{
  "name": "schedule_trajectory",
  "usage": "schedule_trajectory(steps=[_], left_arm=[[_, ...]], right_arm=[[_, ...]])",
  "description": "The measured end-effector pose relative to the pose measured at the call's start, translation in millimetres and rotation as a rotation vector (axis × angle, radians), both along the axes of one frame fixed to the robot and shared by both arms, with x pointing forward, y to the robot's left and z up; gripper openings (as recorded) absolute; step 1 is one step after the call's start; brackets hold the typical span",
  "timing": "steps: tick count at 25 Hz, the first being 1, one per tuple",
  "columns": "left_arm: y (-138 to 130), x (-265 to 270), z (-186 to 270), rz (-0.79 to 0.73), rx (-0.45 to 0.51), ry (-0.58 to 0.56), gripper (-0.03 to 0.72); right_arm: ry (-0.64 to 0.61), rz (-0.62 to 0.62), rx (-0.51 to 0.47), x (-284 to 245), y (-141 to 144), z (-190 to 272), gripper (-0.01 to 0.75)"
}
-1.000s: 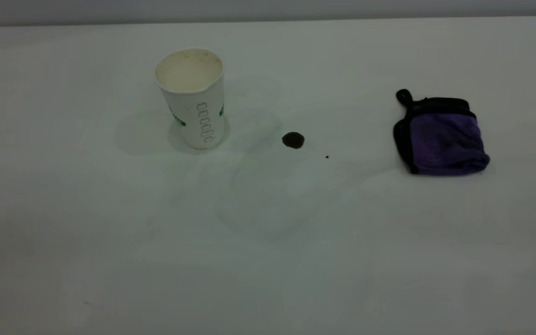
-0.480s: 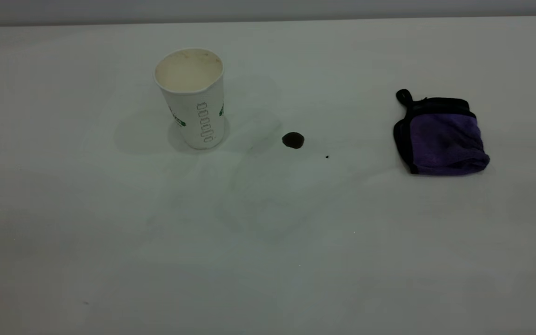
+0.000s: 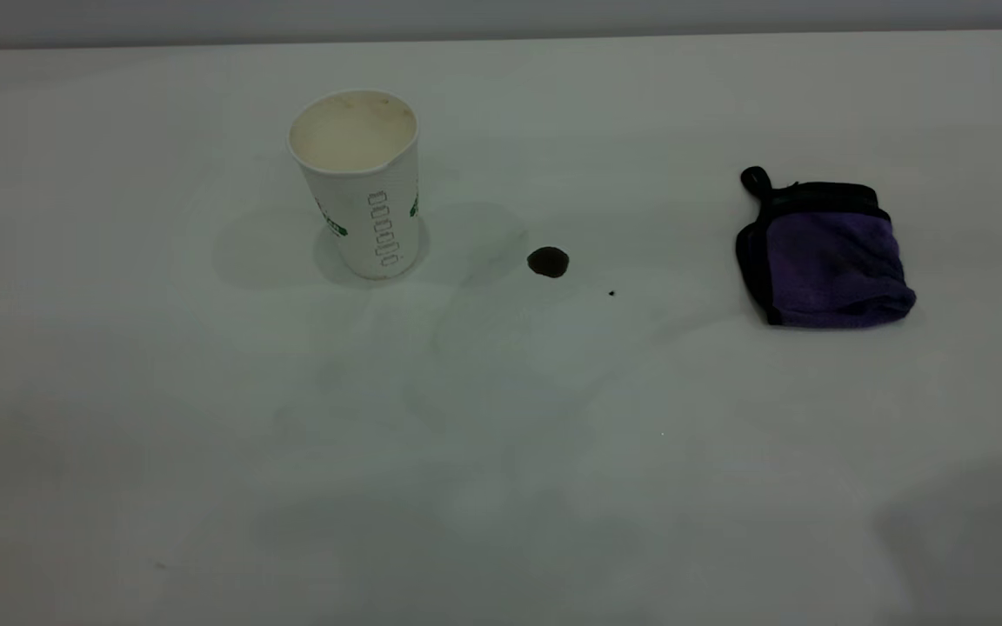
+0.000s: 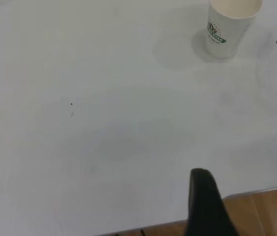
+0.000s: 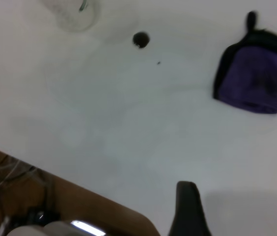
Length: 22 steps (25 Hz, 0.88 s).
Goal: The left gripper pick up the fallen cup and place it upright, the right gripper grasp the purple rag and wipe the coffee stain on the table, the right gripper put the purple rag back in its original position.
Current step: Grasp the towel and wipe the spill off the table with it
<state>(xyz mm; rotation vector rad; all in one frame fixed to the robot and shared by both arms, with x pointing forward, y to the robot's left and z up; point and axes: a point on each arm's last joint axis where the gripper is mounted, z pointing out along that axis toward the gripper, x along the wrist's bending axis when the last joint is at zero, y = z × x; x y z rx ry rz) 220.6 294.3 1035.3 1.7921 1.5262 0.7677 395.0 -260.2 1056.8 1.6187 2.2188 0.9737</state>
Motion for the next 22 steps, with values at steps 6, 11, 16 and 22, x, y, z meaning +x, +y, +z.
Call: schedule_trajectory(steps=[6, 11, 16, 22], left_arm=[[0, 0, 0, 0.0, 0.0, 0.0, 0.473], [0, 0, 0, 0.0, 0.0, 0.0, 0.473], [0, 0, 0, 0.0, 0.0, 0.0, 0.473], [0, 0, 0, 0.0, 0.0, 0.0, 0.473]], right_arm=[[0.114, 0.085, -0.023, 66, 12, -47, 0.592], [0.207, 0.127, -0.112, 114, 30, -101, 0.592], [0.339, 0.078, -0.153, 157, 34, -154, 0.592], [0.425, 0.01, -0.164, 205, 39, -201, 0.592]])
